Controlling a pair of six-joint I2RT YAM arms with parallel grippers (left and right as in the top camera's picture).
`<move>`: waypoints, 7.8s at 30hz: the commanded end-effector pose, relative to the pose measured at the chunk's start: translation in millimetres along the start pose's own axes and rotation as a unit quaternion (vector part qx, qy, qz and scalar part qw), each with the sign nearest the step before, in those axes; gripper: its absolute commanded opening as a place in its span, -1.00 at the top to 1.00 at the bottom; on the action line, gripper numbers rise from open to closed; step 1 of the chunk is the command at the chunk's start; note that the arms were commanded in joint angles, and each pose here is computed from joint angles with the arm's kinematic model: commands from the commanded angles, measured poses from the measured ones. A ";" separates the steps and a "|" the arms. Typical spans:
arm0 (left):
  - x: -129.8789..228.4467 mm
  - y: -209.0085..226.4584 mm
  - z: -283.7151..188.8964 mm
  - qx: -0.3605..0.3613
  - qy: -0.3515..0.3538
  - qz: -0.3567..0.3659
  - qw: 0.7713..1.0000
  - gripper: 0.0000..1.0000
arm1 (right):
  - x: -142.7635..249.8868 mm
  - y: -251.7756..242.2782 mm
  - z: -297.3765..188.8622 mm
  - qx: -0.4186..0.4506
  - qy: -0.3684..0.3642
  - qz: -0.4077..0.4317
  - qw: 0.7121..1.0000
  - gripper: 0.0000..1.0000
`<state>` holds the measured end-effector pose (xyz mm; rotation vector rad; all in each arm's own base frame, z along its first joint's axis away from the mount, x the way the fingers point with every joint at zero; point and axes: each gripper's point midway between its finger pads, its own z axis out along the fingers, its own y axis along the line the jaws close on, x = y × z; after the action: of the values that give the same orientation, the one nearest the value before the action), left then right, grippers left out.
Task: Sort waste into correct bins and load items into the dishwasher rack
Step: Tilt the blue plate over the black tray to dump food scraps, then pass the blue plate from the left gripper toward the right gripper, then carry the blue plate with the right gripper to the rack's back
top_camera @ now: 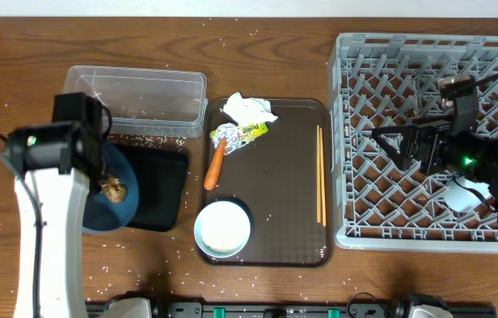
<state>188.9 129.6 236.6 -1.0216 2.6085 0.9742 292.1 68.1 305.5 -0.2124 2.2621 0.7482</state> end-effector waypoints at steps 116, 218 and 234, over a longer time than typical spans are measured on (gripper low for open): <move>87.5 -186.5 -274.8 0.601 -0.161 0.295 0.725 -0.93 | -73.0 -224.5 -137.4 0.780 -0.009 -0.060 0.623 0.97; 98.9 -179.9 -255.2 0.575 -0.131 0.316 0.744 -0.96 | -25.1 -137.7 74.6 0.392 -0.023 0.089 0.915 -0.88; 96.8 -181.8 -258.7 0.579 -0.136 0.312 0.741 -0.96 | -13.6 -249.0 41.0 0.367 -0.122 0.415 0.823 -0.43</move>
<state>255.7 -185.8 300.1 0.2946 2.5220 -0.4973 408.8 -116.5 199.1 1.1449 2.1431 0.1442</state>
